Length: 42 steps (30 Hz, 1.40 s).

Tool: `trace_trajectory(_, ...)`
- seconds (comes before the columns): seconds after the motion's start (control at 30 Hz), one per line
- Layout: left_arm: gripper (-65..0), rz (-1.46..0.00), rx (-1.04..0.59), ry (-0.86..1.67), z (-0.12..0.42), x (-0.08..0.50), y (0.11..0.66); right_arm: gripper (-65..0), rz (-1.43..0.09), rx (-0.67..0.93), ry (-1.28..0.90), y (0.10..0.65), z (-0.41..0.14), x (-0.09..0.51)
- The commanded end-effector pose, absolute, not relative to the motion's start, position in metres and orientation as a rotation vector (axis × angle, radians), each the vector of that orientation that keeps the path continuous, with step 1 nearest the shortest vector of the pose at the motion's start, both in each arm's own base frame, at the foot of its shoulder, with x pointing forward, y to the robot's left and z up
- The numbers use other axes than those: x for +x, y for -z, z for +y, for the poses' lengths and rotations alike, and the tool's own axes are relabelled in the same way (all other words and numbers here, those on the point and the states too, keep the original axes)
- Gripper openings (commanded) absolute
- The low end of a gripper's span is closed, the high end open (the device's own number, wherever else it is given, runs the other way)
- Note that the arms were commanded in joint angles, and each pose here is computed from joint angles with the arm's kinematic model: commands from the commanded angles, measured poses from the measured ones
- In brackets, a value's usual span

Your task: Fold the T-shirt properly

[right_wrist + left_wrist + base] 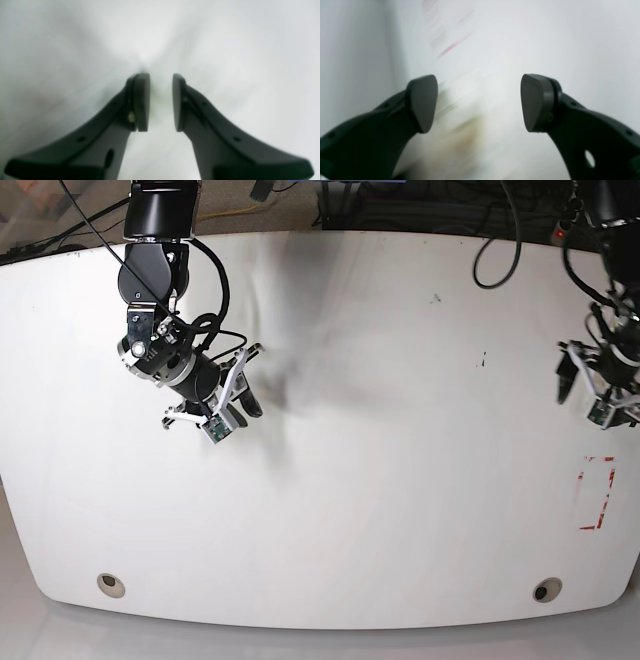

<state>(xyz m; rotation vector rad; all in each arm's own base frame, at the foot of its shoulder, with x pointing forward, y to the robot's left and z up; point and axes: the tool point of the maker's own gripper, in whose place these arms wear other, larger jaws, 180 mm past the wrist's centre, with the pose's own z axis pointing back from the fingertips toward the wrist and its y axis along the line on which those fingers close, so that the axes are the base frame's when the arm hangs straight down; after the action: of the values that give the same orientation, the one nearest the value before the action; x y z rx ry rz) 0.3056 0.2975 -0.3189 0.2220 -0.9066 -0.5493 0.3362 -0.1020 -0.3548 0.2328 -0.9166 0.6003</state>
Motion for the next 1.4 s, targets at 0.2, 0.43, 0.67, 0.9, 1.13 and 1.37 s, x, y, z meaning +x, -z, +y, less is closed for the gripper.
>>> trace_trajectory(0.2, -17.4, -1.322, 0.053, 0.353, 0.216, 0.34, 0.317, -51.0, -1.168, 0.134, -0.529, 0.341, -0.127, 0.353)
trace_trajectory(0.43, -17.4, -1.359, 0.065, 0.194, 0.197, 0.306, 0.348, -51.0, -1.262, 0.09, -0.354, 0.341, -0.174, 0.34)
trace_trajectory(0.67, -17.4, -1.285, 0.007, 0.105, 0.167, 0.238, 0.364, -51.0, -1.221, 0.076, -0.281, 0.359, -0.196, 0.29)
trace_trajectory(0.9, -17.4, -1.159, -0.022, 0.081, 0.153, 0.162, 0.368, -51.0, -1.15, 0.139, -0.226, 0.369, -0.198, 0.223)
trace_trajectory(1.13, -17.4, -0.974, -0.04, 0.082, 0.148, 0.078, 0.371, -51.0, -1.041, 0.214, -0.116, 0.38, -0.2, 0.148)
trace_trajectory(1.37, -17.4, -0.791, 0.015, 0.042, 0.158, 0.008, 0.378, -51.2, -0.878, 0.247, -0.057, 0.389, -0.198, 0.071)
